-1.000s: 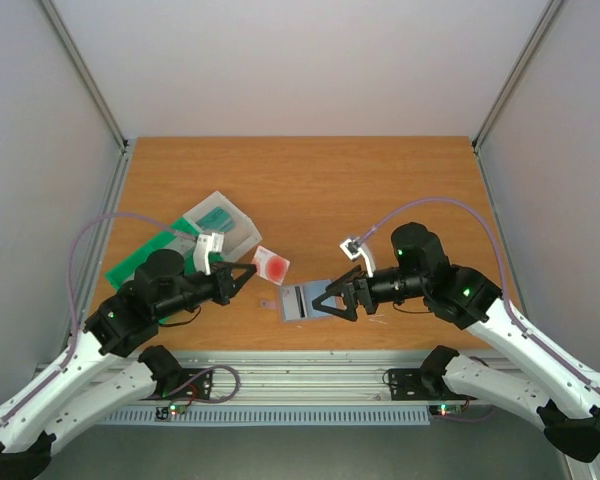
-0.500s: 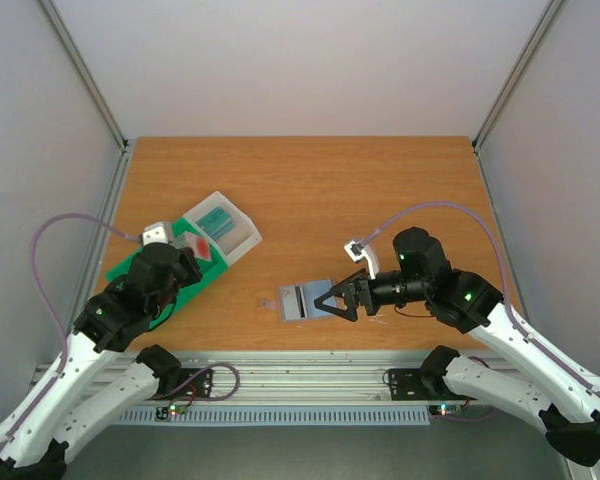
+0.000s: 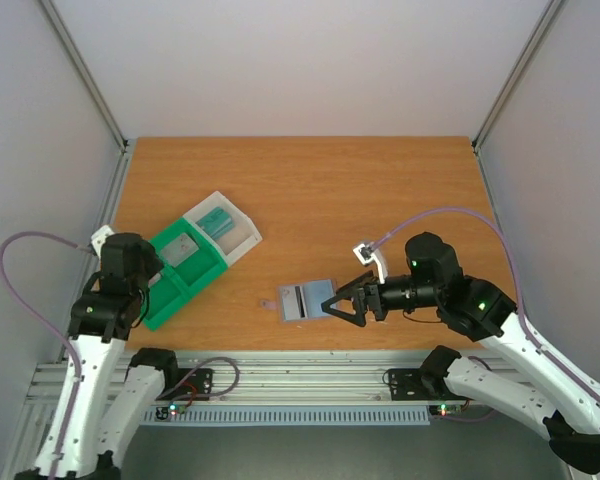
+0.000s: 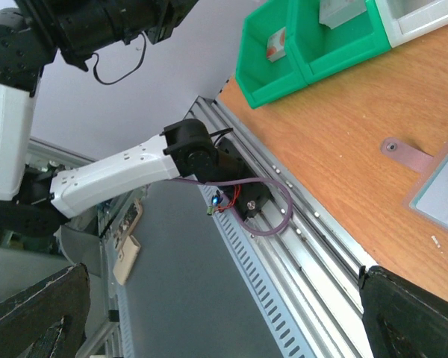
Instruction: Take the credit cards out of the card holder
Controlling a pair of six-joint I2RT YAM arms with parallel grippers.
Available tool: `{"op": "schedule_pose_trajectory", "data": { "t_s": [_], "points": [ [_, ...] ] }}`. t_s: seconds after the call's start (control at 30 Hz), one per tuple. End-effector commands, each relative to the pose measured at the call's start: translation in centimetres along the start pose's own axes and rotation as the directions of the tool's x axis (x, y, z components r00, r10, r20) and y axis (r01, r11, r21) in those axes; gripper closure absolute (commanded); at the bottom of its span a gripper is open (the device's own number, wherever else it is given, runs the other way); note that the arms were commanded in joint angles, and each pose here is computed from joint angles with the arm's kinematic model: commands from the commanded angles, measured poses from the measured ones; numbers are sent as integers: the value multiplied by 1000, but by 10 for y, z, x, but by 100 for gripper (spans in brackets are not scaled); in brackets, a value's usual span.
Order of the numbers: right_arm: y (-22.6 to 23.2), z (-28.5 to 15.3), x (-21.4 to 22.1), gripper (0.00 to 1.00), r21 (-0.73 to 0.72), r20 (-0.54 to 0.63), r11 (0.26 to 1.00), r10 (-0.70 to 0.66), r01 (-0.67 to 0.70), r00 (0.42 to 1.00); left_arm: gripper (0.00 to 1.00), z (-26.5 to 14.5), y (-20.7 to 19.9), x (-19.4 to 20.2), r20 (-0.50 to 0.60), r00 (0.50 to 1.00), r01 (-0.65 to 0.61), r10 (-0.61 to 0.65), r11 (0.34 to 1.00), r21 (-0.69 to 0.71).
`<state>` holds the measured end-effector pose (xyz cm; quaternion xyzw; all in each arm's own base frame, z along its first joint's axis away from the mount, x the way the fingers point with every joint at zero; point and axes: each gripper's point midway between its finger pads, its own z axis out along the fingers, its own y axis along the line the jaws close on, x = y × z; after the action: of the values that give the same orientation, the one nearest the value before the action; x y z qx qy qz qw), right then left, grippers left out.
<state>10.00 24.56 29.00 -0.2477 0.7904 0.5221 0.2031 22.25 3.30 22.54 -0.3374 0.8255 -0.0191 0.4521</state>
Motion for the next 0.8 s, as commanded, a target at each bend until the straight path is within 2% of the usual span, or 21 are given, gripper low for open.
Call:
{"op": "schedule_pose_trajectory", "data": {
  "t_s": [0.0, 0.13, 0.3, 0.57, 0.77],
  "points": [
    [-4, -3, 6, 2, 20, -5, 1000, 11, -11, 1000, 100, 20, 8, -5, -34, 996, 85, -84, 996, 16],
    [-5, -3, 9, 2, 22, -14, 1000, 13, -13, 1000, 100, 40, 29, -2, -72, 976, 207, -206, 978, -6],
    [-6, -2, 8, 2, 28, -22, 1000, 15, -14, 1000, 100, 63, 51, 11, -107, 952, 283, -286, 958, -45],
    [-4, 1, 6, 2, 23, -40, 1000, 17, -16, 999, 100, 78, 64, 14, -31, 953, 299, -300, 954, -34],
    [-2, 0, 4, 1, 24, -42, 1000, 20, -19, 999, 100, 93, 55, 17, -72, 955, 290, -288, 957, 11]
  ]
}}
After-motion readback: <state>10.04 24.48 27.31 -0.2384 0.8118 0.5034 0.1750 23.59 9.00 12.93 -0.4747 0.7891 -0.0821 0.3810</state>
